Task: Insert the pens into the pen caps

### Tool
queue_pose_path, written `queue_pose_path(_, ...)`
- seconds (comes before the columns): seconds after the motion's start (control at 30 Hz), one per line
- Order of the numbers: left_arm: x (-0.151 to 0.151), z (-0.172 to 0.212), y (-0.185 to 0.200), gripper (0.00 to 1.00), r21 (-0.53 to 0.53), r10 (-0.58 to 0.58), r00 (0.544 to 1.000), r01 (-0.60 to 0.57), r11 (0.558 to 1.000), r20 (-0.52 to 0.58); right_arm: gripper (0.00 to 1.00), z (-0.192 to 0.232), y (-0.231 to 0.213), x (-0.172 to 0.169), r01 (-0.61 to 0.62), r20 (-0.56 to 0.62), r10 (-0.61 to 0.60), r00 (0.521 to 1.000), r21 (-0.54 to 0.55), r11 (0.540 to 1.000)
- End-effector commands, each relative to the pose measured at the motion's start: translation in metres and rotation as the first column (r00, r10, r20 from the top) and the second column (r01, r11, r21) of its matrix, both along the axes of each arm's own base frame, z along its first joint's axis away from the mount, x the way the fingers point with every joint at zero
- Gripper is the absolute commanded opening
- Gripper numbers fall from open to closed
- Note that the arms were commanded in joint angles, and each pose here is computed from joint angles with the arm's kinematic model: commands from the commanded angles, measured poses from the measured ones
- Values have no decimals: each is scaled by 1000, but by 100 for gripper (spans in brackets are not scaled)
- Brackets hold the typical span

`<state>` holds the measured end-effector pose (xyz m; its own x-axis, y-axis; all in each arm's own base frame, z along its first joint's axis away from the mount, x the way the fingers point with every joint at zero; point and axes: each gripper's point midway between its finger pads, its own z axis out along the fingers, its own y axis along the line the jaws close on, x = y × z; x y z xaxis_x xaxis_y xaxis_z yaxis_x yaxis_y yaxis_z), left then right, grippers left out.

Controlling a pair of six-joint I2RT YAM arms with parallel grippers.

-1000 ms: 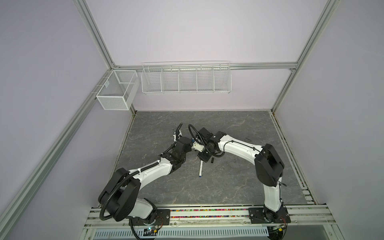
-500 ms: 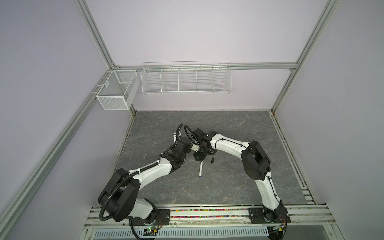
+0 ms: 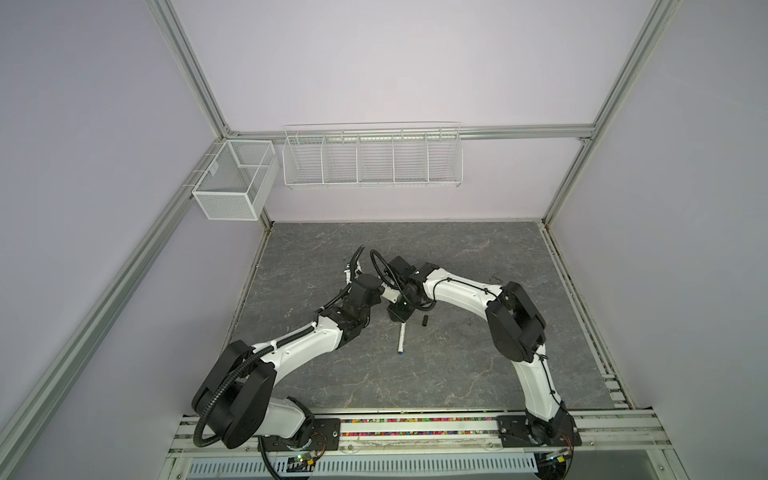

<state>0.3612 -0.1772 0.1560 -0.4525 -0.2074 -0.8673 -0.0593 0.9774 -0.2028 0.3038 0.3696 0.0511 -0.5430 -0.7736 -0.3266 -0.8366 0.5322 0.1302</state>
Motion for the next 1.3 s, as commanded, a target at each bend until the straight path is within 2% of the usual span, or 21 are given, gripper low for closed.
queue_pose_path(0.0,0,1,7,0,-9,32,999,-32,999,9,36,45,-14,17,83,117,-91,989,73,994)
queue_pose_path(0.13,0,0,6,0,-14,29,1000,-29,999,11,41,39,-61,24,259,114,-259,959,20,966)
queue_pose_path(0.23,1,-1,4,0,-18,24,1000,-24,1000,11,44,22,-85,17,324,71,-320,945,-44,945)
queue_pose_path(0.4,3,-1,1,0,-23,17,1000,-17,1000,10,48,-8,-97,2,320,-10,-325,946,-148,936)
queue_pose_path(0.57,3,-2,0,0,-27,13,1000,-12,1000,8,51,-17,-92,-2,313,-50,-324,945,-154,937)
queue_pose_path(0.73,3,-2,0,0,-27,12,1000,-12,1000,8,49,-29,-94,-7,297,-87,-318,944,-197,934)
queue_pose_path(0.9,2,-3,1,0,-24,11,1000,-11,1000,7,44,-41,-100,-12,288,-95,-320,943,-252,924)
queue_pose_path(1.03,2,-2,-1,0,-27,6,1000,-6,1000,10,35,-45,-100,-9,285,-70,-315,946,-275,918)
queue_pose_path(1.27,2,-1,-11,0,-29,-64,998,64,998,12,11,-39,-93,6,305,-40,-323,946,-233,923)
